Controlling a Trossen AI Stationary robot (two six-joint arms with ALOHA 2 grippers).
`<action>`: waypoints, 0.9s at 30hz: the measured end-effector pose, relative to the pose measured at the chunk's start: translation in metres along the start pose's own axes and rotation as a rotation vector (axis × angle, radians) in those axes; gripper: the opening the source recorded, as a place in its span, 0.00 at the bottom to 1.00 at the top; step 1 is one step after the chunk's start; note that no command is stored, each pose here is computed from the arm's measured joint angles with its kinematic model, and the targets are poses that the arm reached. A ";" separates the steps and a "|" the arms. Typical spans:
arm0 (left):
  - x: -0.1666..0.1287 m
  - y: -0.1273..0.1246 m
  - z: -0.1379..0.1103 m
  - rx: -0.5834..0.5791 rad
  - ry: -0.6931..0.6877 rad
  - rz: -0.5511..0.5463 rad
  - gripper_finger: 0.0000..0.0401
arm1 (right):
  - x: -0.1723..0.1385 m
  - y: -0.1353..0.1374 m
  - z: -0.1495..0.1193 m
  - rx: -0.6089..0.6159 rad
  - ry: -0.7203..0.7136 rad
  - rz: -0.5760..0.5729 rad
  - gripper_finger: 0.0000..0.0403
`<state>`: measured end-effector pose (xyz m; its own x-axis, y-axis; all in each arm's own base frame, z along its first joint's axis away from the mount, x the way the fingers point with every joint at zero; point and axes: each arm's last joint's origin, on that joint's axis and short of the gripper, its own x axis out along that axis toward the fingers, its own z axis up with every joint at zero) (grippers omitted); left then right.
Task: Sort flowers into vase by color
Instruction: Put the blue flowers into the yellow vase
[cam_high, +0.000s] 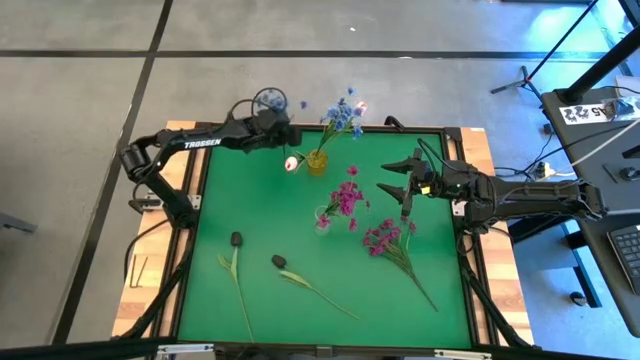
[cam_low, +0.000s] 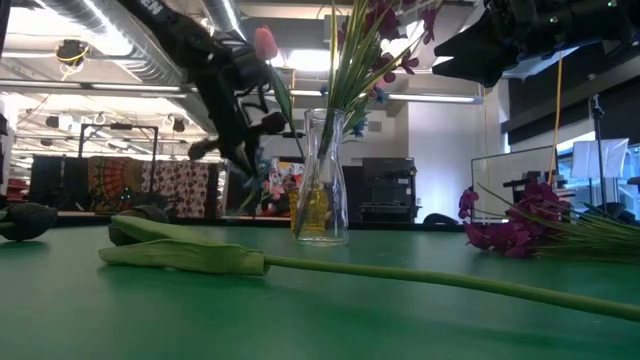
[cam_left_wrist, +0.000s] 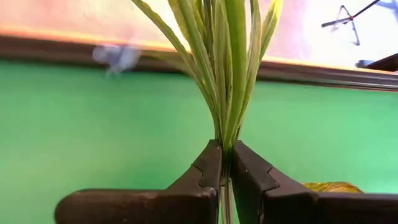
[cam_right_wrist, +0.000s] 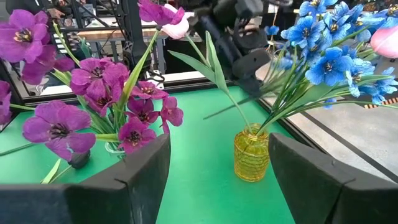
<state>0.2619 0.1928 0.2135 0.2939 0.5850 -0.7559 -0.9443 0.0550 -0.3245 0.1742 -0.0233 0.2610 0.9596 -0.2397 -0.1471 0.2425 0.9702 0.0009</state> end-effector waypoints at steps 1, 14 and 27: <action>-0.003 -0.002 0.003 0.016 -0.008 0.014 0.04 | 0.000 0.000 0.000 0.000 0.000 0.000 0.67; -0.078 -0.012 0.040 0.149 -0.243 -0.008 0.03 | 0.000 0.000 0.000 0.000 -0.001 -0.014 0.67; -0.161 -0.034 0.038 0.480 -0.491 -0.427 0.03 | 0.000 -0.001 0.000 -0.005 -0.003 -0.045 0.67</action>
<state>0.2407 0.1271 0.3680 0.6500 0.7176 -0.2501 -0.7589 0.6298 -0.1652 0.1739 -0.0246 0.2613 0.9484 -0.2829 -0.1435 0.2843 0.9587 -0.0107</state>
